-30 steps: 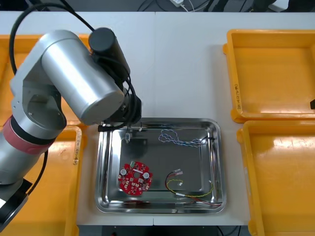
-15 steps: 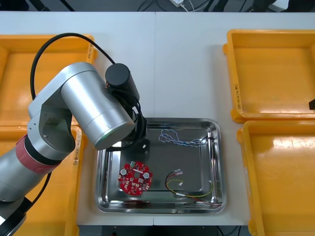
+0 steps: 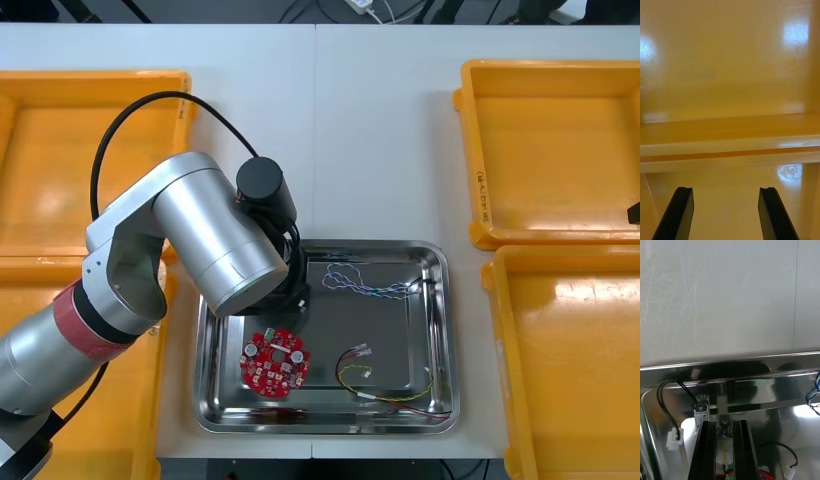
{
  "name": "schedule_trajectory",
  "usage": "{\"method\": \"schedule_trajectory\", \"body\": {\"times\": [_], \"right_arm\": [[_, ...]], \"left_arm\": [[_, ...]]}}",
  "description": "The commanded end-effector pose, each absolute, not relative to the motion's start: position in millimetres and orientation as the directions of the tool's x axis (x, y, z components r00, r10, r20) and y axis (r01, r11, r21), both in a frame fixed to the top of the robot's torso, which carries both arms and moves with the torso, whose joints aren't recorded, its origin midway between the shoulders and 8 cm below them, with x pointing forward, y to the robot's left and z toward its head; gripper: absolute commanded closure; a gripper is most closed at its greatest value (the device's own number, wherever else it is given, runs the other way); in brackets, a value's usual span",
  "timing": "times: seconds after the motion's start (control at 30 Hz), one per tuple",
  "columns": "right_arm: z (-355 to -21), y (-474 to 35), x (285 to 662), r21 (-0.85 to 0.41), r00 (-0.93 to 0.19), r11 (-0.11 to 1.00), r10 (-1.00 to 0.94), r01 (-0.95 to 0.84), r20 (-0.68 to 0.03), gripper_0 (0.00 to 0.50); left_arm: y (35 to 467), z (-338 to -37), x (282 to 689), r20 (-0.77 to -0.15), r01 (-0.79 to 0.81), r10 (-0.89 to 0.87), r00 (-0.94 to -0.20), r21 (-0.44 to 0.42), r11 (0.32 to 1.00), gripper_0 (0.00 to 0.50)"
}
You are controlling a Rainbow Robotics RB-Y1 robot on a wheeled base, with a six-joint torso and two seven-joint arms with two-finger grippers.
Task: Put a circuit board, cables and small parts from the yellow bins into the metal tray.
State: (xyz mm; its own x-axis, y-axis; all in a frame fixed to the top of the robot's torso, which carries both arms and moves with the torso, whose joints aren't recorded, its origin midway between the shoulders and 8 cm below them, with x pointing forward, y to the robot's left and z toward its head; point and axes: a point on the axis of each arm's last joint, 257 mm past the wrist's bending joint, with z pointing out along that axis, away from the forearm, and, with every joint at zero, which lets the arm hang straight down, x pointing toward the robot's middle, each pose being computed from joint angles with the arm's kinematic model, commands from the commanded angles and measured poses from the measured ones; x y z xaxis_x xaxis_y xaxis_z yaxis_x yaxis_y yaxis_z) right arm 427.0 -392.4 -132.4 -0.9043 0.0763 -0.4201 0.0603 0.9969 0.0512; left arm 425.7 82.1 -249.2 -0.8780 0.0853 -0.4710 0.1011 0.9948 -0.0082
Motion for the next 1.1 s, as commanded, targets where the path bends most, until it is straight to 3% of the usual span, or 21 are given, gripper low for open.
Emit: {"method": "schedule_trajectory", "body": {"times": [0.03,0.23,0.27,0.3,0.33,0.37,0.5,1.1], "right_arm": [[-116.6,-409.3,424.2,0.051,-0.887,0.991,0.136,0.127,-0.441,0.0],[-116.6,-409.3,424.2,0.051,-0.887,0.991,0.136,0.127,-0.441,0.0],[-116.6,-409.3,424.2,0.051,-0.887,0.991,0.136,0.127,-0.441,0.0],[-116.6,-409.3,424.2,0.051,-0.887,0.991,0.136,0.127,-0.441,0.0],[-116.6,-409.3,424.2,0.051,-0.887,0.991,0.136,0.127,-0.441,0.0],[-116.6,-409.3,424.2,0.051,-0.887,0.991,0.136,0.127,-0.441,0.0],[-116.6,-409.3,424.2,0.051,-0.887,0.991,0.136,0.127,-0.441,0.0],[-116.6,-409.3,424.2,0.051,-0.887,0.991,0.136,0.127,-0.441,0.0]], "left_arm": [[63.5,-251.8,418.6,-0.476,0.085,0.047,-0.878,-0.059,0.995,0.5],[60.3,-251.5,419.6,-0.481,0.084,0.038,-0.876,-0.073,0.994,0.49],[59.9,-251.3,419.8,-0.482,0.082,0.035,-0.876,-0.076,0.994,0.453],[59.9,-251.3,419.8,-0.482,0.082,0.035,-0.876,-0.076,0.994,0.382],[60.2,-251.2,420.1,-0.483,0.081,0.035,-0.875,-0.075,0.994,0.218],[60.8,-251.5,420.3,-0.483,0.078,0.032,-0.875,-0.075,0.994,0.106],[59.8,-252.4,421.9,-0.498,0.087,0.045,-0.866,-0.062,0.994,0.0],[68.4,-250.6,421.9,-0.492,0.084,0.057,-0.869,-0.034,0.996,0.0]]}}
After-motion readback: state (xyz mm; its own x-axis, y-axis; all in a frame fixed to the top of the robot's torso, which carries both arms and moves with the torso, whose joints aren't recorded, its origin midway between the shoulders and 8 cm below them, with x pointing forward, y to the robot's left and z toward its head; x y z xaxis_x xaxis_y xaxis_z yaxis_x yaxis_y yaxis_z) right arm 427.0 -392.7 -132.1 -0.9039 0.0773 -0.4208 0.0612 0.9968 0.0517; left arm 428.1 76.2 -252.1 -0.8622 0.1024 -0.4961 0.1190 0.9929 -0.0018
